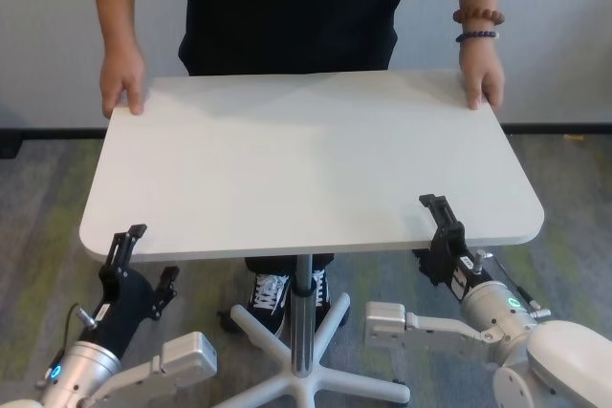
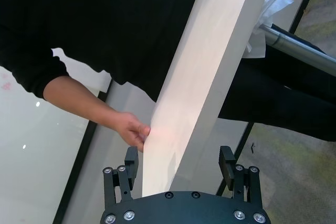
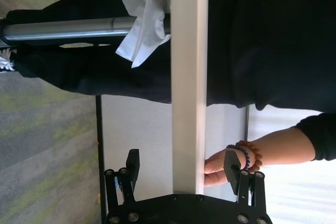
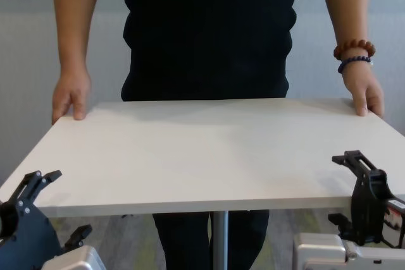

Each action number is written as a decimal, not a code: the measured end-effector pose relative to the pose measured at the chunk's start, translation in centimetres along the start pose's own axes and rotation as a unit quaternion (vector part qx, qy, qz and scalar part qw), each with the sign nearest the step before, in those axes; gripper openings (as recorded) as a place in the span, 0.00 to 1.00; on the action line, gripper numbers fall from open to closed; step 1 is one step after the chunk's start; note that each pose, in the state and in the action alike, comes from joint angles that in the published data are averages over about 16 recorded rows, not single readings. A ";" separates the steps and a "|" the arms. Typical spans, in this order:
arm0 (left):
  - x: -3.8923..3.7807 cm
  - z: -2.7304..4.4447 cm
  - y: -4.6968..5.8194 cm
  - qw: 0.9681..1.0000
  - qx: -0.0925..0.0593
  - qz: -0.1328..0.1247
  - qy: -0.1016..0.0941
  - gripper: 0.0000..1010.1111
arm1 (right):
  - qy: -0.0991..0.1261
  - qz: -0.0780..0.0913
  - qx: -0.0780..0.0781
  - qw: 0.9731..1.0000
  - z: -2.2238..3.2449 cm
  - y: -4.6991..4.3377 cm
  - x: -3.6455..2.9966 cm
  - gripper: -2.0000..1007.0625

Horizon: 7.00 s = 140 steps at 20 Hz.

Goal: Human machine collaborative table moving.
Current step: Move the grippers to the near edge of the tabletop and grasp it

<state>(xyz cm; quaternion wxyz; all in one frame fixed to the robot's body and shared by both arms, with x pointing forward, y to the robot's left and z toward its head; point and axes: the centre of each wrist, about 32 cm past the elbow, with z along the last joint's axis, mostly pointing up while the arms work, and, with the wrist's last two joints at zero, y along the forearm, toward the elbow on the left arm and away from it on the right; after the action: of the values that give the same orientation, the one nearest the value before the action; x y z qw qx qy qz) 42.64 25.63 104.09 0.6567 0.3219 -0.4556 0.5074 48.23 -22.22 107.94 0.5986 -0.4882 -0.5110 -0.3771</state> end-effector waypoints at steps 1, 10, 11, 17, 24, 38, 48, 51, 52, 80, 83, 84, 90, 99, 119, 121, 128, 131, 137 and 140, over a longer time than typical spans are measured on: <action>0.00 0.00 0.0 1.000 0.000 0.000 0.000 0.99 | 0.000 0.000 0.000 1.000 0.03 0.04 -0.05 1.00; 0.01 -0.01 0.0 1.000 0.000 0.000 0.000 0.99 | -0.006 -0.003 -0.007 1.000 0.01 0.07 -0.55 1.00; 0.01 -0.01 0.0 1.000 0.000 0.000 0.000 0.99 | -0.007 -0.003 -0.008 1.000 -0.01 0.06 -0.60 1.00; 0.01 0.00 0.0 1.000 0.000 0.000 0.001 0.99 | -0.015 -0.009 -0.011 1.000 -0.06 0.05 -0.92 1.00; 0.02 0.00 0.0 1.000 0.000 0.000 0.001 0.99 | -0.022 -0.017 -0.013 1.000 -0.02 0.17 -1.22 1.00; 0.02 0.00 0.0 1.000 -0.001 0.000 0.001 0.99 | -0.017 -0.020 -0.006 1.000 -0.16 0.37 -1.42 1.00; 0.52 -0.67 0.2 0.998 0.005 0.006 0.058 0.99 | -0.016 -0.021 -0.007 1.000 -0.13 0.36 -1.43 1.00; 0.89 -1.09 0.4 0.997 0.000 0.006 0.080 0.99 | -0.017 -0.021 -0.007 1.000 -0.12 0.36 -1.44 1.00; 1.04 -1.24 0.5 0.996 -0.003 0.006 0.087 0.99 | -0.017 -0.021 -0.007 1.000 -0.12 0.36 -1.44 1.00; 4.99 -3.05 1.4 0.983 -0.150 -0.092 -0.051 0.99 | -0.018 -0.022 -0.008 1.000 -0.12 0.34 -1.43 1.00; 4.41 -2.88 1.7 0.981 -0.139 -0.102 -0.089 0.99 | -0.018 -0.022 -0.008 1.000 -0.12 0.34 -1.43 1.00; 4.24 -2.85 1.8 0.980 -0.136 -0.105 -0.098 0.99 | -0.018 -0.022 -0.008 1.000 -0.13 0.34 -1.43 1.00; 3.86 -2.67 2.5 0.977 -0.122 -0.119 -0.129 0.99 | -0.019 -0.022 -0.008 1.000 -0.13 0.34 -1.44 1.00; 4.19 -1.71 3.4 0.972 -0.079 -0.113 -0.192 0.99 | -0.019 -0.022 -0.008 1.000 -0.14 0.33 -1.44 1.00; 3.18 1.40 3.1 0.961 -0.035 -0.093 -0.259 0.99 | -0.019 -0.022 -0.008 1.000 -0.14 0.34 -1.44 1.00; 2.91 1.60 2.7 0.960 -0.034 -0.093 -0.260 0.99 | -0.019 -0.022 -0.008 1.000 -0.14 0.33 -1.44 1.00; 2.09 2.19 1.5 0.956 -0.031 -0.091 -0.276 0.99 | -0.019 -0.022 -0.008 1.000 -0.14 0.33 -1.44 1.00; 1.85 2.40 1.0 0.954 -0.028 -0.090 -0.284 0.99 | -0.019 -0.022 -0.008 1.000 -0.14 0.33 -1.44 1.00; 1.46 2.80 0.2 0.949 -0.025 -0.090 -0.300 0.99 | -0.019 -0.022 -0.008 1.000 -0.14 0.33 -1.44 1.00; 1.31 2.99 -0.1 0.948 -0.024 -0.090 -0.305 0.99 | -0.019 -0.022 -0.008 1.000 -0.14 0.33 -1.44 1.00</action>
<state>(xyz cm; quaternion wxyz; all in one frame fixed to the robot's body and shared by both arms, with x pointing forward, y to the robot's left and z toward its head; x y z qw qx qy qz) 42.05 23.43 106.43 0.5367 0.4850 -0.6153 0.3131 48.30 -22.34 106.46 0.5764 -0.4887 -0.5295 -0.3853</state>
